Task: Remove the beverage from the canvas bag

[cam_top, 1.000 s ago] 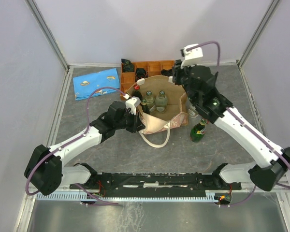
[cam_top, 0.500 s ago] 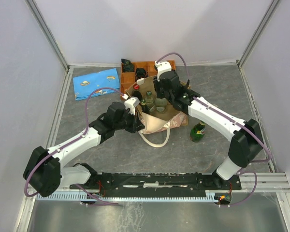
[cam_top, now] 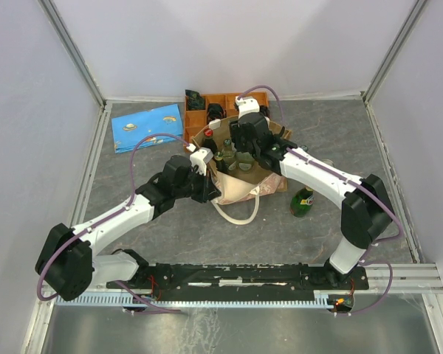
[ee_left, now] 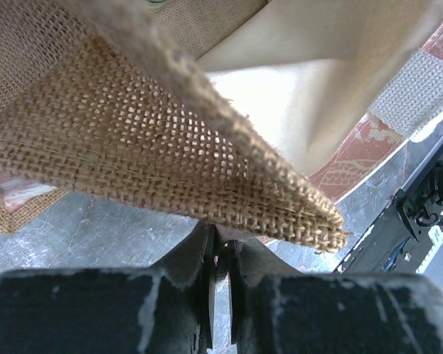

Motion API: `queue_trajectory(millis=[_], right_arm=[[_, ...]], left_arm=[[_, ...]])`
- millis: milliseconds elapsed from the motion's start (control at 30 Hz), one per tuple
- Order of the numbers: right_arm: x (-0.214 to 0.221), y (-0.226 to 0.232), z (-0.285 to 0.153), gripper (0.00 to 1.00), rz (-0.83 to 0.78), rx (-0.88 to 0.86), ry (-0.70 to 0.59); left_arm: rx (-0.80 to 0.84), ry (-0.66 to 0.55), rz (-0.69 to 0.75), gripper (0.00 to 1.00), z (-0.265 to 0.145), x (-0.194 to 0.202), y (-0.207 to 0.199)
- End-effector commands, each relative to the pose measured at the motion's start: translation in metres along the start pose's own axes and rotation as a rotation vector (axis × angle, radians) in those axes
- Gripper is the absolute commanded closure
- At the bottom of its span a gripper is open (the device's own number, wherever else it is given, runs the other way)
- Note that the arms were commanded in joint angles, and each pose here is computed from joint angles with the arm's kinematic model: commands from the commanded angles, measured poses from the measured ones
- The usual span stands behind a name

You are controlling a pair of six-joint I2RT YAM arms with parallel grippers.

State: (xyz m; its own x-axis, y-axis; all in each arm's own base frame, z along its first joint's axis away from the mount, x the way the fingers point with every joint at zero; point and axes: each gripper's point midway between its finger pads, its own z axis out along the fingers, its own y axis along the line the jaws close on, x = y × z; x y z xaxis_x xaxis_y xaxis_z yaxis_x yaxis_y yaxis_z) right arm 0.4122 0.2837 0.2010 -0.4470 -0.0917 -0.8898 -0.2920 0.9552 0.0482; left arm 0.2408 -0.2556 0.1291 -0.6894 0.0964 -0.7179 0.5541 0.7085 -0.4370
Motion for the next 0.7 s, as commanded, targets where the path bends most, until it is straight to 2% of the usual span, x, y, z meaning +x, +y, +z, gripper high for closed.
queue_trajectory(millis=[0,200,667], right_arm=[[-0.026,-0.006,-0.006,0.44,0.025,0.044,-0.106],[-0.018,-0.023,-0.002,0.44,0.011,0.140,-0.099],[0.017,-0.020,0.020,0.44,0.008,0.147,-0.016]], left_arm=[[-0.042,0.088,-0.054,0.97,-0.003,0.029,0.009],[-0.040,0.092,-0.052,0.97,-0.003,0.030,0.009],[-0.042,0.096,-0.052,0.97,-0.003,0.030,0.010]])
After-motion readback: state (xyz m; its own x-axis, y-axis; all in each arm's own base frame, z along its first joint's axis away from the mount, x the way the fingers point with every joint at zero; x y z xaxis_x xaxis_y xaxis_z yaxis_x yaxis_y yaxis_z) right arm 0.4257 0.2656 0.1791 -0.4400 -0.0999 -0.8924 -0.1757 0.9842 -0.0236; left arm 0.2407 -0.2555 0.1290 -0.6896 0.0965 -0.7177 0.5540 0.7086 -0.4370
